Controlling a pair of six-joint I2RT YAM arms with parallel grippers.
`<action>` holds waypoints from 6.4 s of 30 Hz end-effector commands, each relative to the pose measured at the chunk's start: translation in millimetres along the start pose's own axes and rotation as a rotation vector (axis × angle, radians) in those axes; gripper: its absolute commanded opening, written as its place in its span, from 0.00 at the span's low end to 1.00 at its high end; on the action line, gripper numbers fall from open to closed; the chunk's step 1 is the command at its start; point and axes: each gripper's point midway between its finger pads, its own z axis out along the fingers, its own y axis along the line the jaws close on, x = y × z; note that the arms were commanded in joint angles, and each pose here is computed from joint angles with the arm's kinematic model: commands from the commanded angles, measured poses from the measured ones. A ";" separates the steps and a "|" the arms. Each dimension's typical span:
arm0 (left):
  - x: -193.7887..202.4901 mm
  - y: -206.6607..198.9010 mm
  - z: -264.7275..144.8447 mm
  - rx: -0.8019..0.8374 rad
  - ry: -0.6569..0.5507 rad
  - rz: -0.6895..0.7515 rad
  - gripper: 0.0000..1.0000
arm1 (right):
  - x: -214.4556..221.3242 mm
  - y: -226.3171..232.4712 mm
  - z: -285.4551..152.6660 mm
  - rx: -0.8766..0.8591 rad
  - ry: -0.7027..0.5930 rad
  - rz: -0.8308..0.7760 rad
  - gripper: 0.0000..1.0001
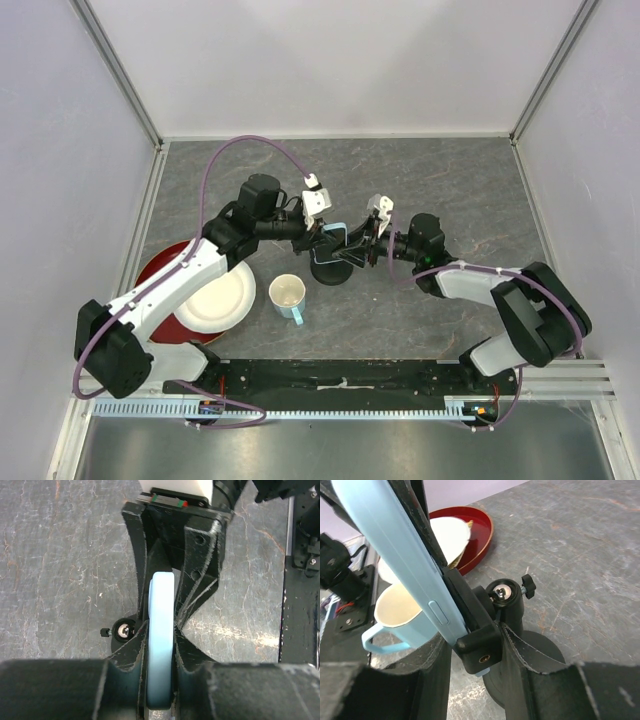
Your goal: Place the phone on the phone stand
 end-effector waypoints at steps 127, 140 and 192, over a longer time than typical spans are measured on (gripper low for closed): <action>-105.3 36.7 -86.9 -0.406 -0.419 -0.094 0.75 | -23.6 89.6 -106.6 1.324 -0.496 0.181 0.00; -102.1 50.5 -93.5 -0.397 -0.450 -0.181 0.75 | -9.1 124.9 -53.0 1.031 -0.505 0.205 0.00; -96.8 63.8 -91.5 -0.320 -0.472 -0.288 0.73 | -11.0 96.5 -39.5 1.266 -0.472 0.340 0.53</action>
